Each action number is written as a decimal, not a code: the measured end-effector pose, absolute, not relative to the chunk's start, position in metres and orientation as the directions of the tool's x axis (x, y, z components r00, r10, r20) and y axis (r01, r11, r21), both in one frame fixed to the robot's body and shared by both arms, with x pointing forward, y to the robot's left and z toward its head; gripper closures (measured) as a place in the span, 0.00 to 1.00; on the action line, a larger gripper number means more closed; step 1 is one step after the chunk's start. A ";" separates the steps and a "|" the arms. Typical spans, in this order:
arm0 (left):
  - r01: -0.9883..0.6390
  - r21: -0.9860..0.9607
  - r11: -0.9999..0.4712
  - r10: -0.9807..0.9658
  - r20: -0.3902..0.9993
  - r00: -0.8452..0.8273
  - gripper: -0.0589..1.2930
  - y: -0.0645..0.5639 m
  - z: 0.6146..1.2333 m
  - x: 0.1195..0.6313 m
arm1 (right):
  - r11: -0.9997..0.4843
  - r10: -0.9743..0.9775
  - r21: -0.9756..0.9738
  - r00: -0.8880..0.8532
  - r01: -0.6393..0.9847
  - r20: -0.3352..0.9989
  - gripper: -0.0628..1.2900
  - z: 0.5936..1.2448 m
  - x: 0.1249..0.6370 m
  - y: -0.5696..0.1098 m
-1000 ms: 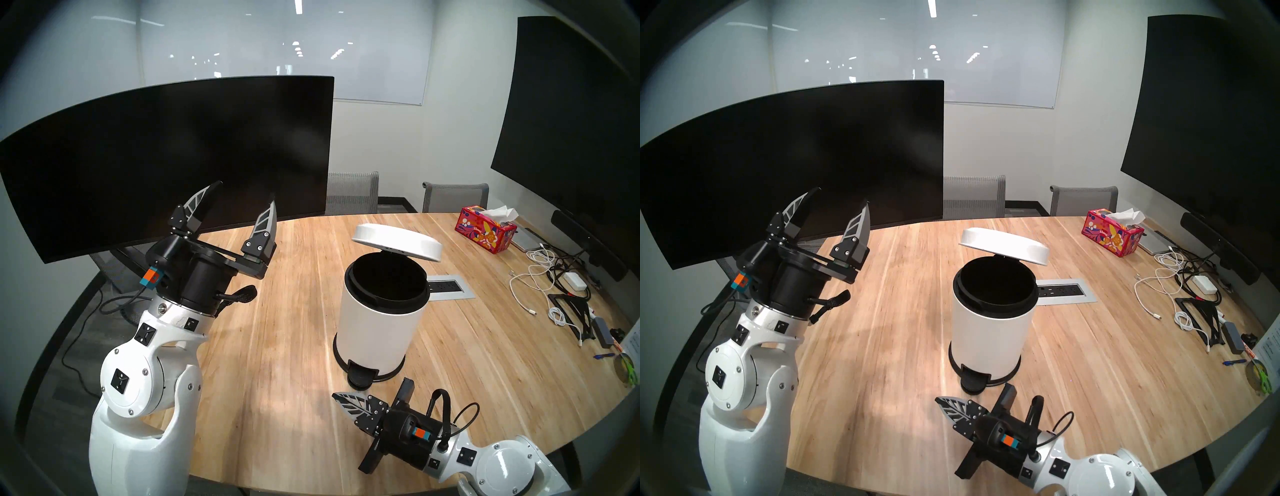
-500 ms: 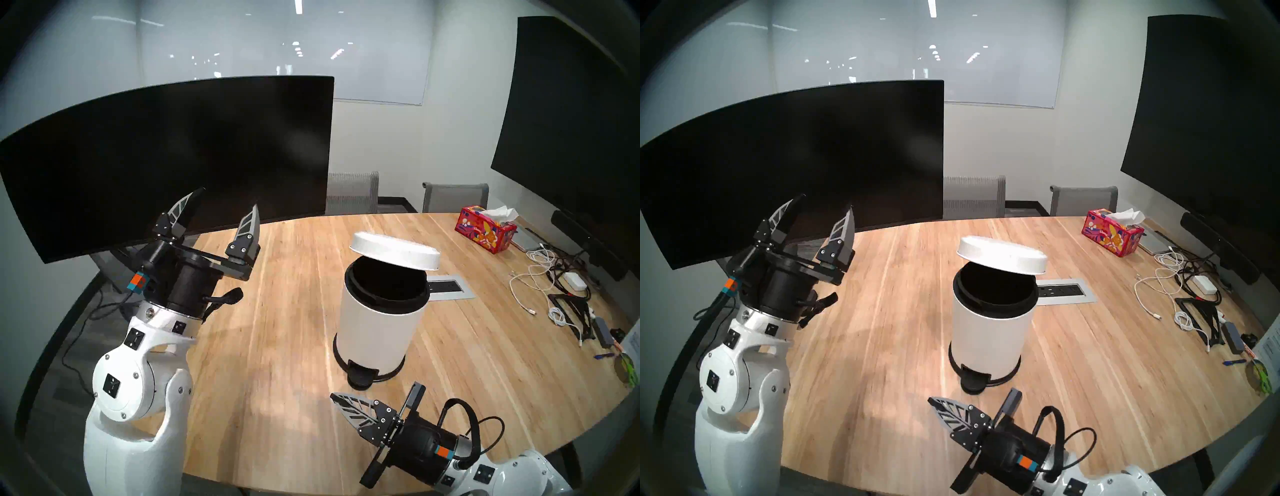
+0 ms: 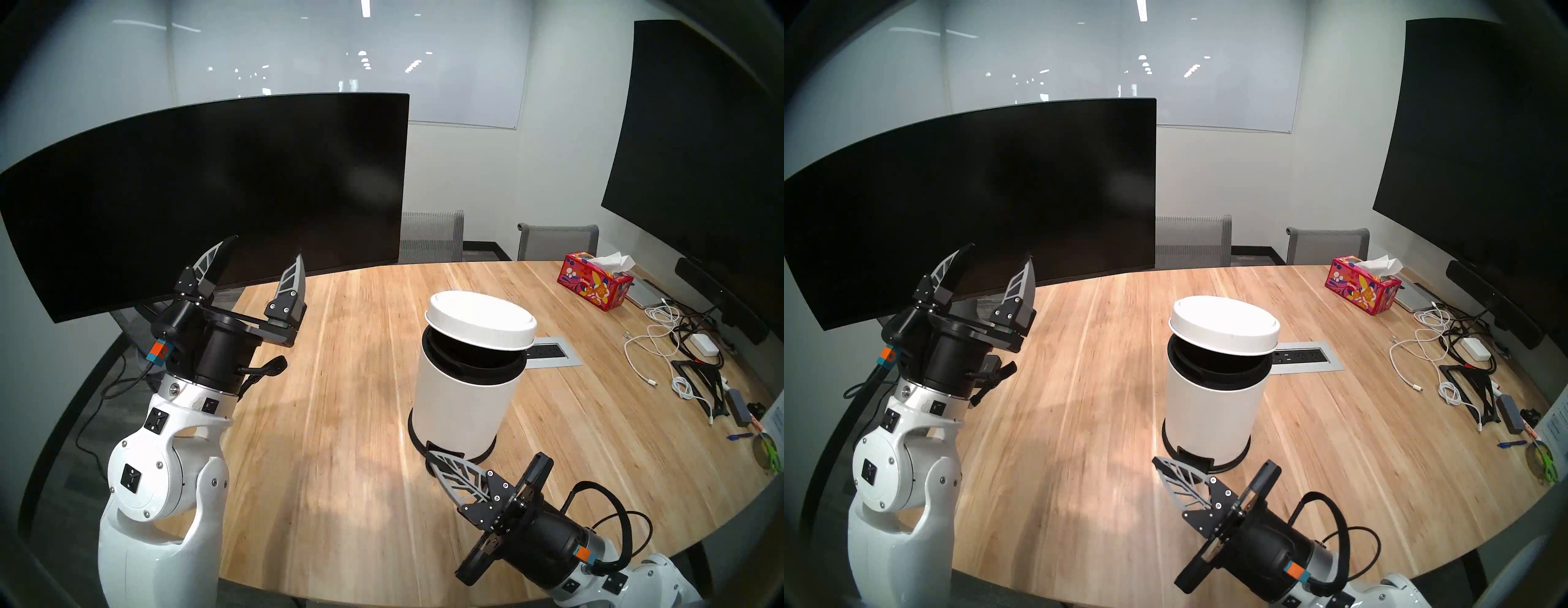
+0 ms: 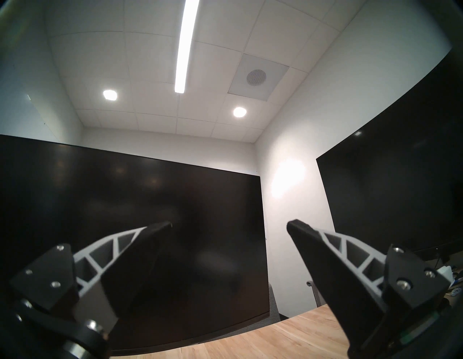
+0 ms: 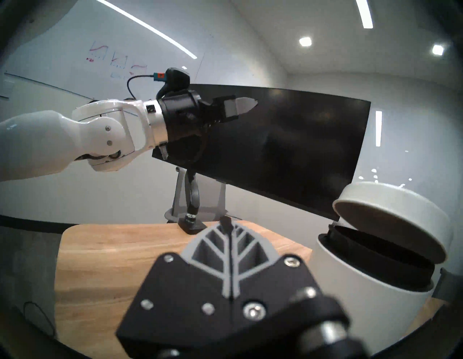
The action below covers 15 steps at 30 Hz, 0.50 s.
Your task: Peel the sticky note off the monitor, open the trash can lid and drop the sticker into the trash can
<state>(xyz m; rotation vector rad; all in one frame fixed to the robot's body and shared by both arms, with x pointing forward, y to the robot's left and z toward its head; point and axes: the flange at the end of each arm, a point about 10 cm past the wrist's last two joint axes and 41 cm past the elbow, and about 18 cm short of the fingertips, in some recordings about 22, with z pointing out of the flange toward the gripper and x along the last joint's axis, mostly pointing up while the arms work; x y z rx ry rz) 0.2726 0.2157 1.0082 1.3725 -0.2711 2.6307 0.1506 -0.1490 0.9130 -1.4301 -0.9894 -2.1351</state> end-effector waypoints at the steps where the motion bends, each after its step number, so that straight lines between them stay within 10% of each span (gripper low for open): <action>1: -0.224 -0.085 -0.971 0.059 0.823 -0.566 0.03 0.216 1.008 0.273 | -0.683 0.060 0.342 -0.417 0.646 0.907 0.97 0.915 0.151 -0.150; 15: -0.214 -0.085 -0.973 0.055 0.817 -0.573 0.03 0.218 1.008 0.269 | -0.806 -0.026 0.344 -0.610 0.481 0.792 0.97 0.949 0.171 -0.167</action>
